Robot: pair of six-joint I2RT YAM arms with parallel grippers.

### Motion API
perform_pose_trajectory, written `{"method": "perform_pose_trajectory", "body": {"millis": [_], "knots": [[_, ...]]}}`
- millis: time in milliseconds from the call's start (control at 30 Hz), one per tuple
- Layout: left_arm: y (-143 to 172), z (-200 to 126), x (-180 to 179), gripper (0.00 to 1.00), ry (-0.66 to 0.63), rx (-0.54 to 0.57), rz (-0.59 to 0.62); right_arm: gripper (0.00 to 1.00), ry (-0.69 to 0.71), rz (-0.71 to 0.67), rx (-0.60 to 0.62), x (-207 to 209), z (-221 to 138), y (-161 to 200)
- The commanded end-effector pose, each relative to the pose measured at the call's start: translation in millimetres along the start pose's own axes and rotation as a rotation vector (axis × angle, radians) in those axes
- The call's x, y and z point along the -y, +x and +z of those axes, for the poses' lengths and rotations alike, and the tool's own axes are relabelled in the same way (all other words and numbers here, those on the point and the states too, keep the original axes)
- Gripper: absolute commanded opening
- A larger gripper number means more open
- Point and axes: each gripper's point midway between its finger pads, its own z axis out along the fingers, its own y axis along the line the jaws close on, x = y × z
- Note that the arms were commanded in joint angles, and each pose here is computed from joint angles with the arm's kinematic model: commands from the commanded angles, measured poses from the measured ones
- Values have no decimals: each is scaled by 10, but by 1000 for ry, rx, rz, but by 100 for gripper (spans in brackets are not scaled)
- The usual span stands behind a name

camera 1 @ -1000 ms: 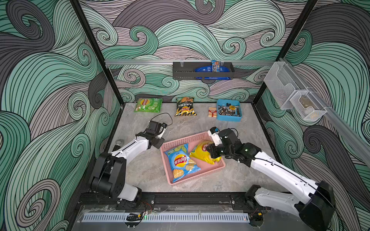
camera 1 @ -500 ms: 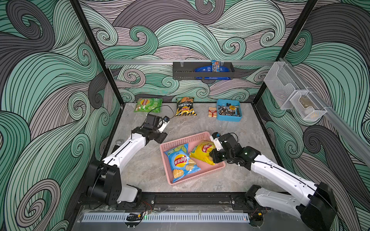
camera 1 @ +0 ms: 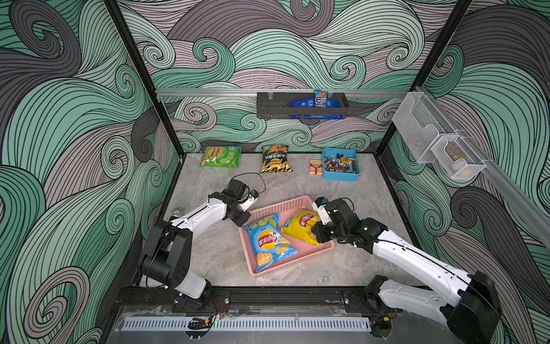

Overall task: Put the potato chips into the basket
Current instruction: Adjust the basket at the center of the board.

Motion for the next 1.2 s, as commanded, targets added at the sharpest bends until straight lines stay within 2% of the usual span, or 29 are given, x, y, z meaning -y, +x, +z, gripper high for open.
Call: {"method": "perform_pose_trajectory", "body": {"millis": [0,233,300,733,900,1033,1067,1100,1167], "knots": [[-152,-13,-182,39,-93,32,-32,7,-2,3,-17,-6,27,46],[-462,-121,-318,7,-138,127,-71,5,-1,-9,-57,-76,116,131],[-494,-109,-350,1,-150,131,-76,4,-12,-9,-59,-111,126,146],[-751,-109,-465,0,-181,199,-89,0,-63,8,-162,-294,510,588],[-795,-111,-486,0,-184,210,-91,0,-45,14,-168,-268,600,599],[-796,-108,-495,0,-191,212,-99,0,-102,1,-100,-420,442,388],[-796,-113,-493,0,-191,215,-100,6,-125,-5,-72,-481,363,301],[-795,-123,-486,0,-188,219,-98,19,-138,-11,-45,-523,268,212],[-785,-127,-472,0,-184,219,-89,26,-163,-22,-3,-606,86,55]]}}
